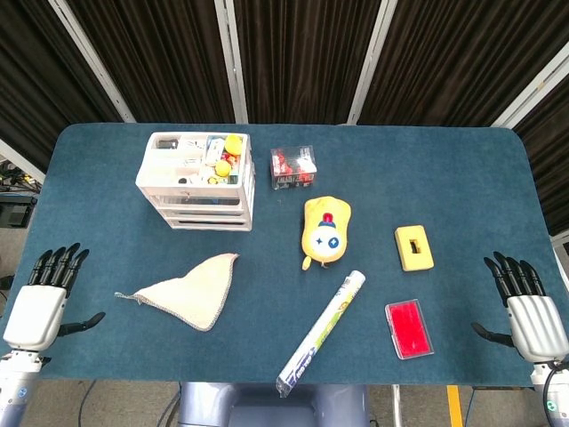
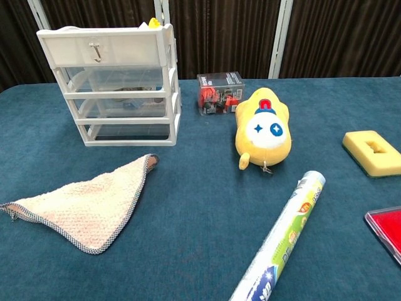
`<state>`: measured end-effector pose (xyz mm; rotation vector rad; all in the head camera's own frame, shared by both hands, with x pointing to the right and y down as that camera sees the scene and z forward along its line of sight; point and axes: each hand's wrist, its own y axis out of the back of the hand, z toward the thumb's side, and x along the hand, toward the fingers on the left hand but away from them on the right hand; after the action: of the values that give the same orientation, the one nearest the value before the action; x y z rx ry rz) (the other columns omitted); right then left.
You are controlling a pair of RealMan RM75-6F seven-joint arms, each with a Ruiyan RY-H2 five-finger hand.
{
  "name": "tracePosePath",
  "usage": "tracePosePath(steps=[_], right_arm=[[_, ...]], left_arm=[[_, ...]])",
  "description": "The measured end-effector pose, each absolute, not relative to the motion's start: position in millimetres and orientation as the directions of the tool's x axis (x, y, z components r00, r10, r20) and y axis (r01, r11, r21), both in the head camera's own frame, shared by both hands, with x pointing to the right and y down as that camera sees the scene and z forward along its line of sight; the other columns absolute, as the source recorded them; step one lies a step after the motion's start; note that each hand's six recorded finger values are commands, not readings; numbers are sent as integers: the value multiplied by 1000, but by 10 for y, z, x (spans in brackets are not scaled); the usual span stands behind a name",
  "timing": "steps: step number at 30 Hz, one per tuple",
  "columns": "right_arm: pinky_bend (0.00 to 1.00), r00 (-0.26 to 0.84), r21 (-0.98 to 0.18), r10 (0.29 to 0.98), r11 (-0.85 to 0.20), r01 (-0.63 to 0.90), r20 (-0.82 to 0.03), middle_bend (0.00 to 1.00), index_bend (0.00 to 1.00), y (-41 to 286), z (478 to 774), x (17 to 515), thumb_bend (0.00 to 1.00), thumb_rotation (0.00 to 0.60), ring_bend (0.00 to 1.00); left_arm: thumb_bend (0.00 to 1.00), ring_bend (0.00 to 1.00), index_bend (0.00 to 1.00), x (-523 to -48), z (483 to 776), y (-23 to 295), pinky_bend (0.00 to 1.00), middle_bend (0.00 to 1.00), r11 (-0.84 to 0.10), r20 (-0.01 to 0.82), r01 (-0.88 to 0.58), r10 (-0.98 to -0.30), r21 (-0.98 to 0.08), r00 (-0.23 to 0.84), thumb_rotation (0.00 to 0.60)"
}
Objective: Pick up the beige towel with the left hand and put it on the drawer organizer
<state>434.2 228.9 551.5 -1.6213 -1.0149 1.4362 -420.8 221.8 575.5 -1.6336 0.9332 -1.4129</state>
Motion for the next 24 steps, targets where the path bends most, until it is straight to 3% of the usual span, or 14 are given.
tracePosePath(steps=[6, 18, 24], right_arm=[[0, 60, -904, 909, -417, 95, -413, 0, 0, 2287, 5502, 4361, 9, 600, 0], [0, 58, -904, 909, -416, 97, -413, 0, 0, 2287, 5502, 4366, 8, 600, 0], [0, 62, -903, 909, -417, 100, -413, 0, 0, 2283, 5502, 4363, 9, 600, 0]], left_arm=[[100, 12, 122, -3982, 5868, 2125, 143, 26, -504, 496, -41, -859, -863, 128, 498], [104, 42, 119, -3362, 6520, 2149, 161, 63, -675, 678, 71, -725, -735, 121, 504], [105, 42, 125, -2989, 6788, 2147, 160, 67, -723, 728, 94, -674, -685, 122, 501]])
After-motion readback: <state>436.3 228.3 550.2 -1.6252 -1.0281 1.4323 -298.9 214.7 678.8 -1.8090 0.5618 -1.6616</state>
